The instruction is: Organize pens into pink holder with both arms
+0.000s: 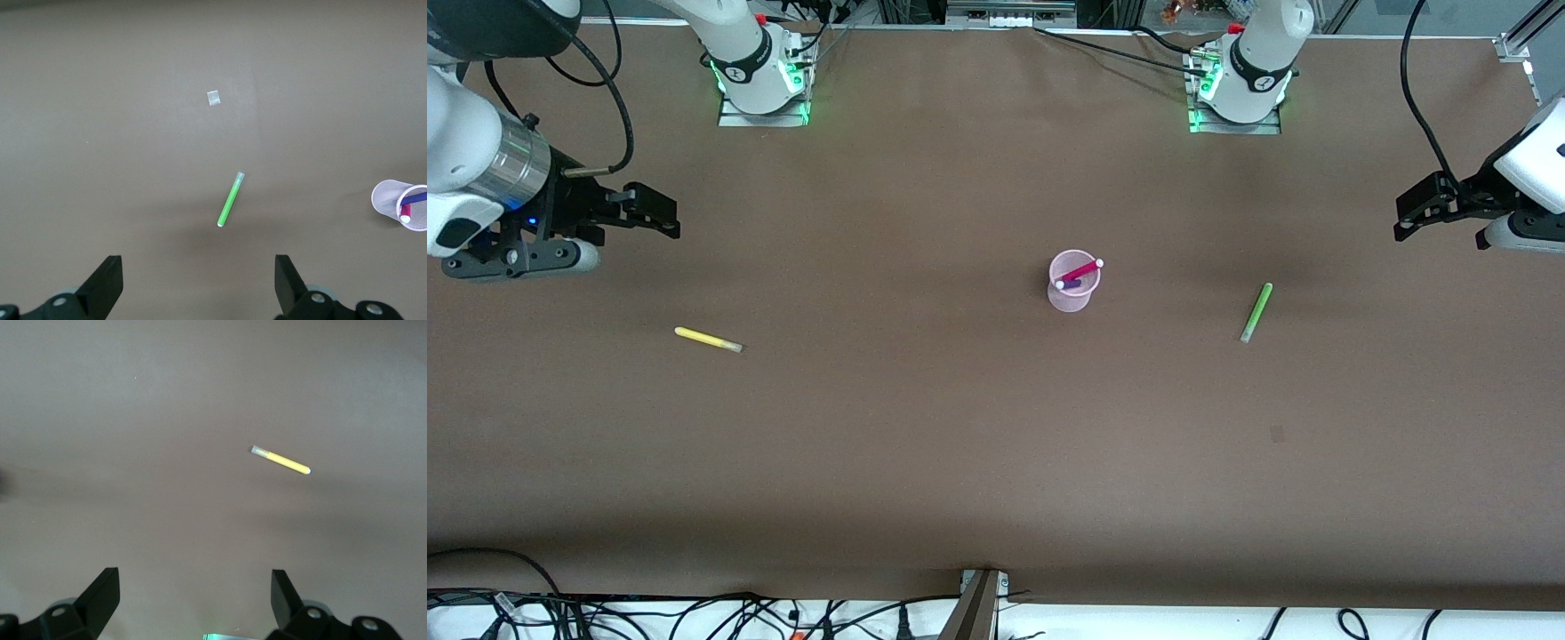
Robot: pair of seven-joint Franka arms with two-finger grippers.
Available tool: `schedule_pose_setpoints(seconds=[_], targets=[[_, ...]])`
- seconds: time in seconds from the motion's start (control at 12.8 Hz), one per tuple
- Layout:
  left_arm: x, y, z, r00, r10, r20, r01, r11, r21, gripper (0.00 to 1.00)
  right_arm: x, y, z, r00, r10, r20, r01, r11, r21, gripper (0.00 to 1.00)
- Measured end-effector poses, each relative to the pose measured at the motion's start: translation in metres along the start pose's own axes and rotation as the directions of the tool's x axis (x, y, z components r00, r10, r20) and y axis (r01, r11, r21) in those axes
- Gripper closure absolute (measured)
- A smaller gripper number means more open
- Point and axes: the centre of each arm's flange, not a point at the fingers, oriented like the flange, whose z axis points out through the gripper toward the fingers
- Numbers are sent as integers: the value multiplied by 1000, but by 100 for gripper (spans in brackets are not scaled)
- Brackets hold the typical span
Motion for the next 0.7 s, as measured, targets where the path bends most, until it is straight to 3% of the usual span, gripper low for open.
schedule_pose_setpoints(seconds=[0.7], targets=[[0, 1, 0, 1000, -4, -2, 4, 1000, -18, 0, -2, -9, 4, 999, -35, -19, 35, 999, -9, 0]])
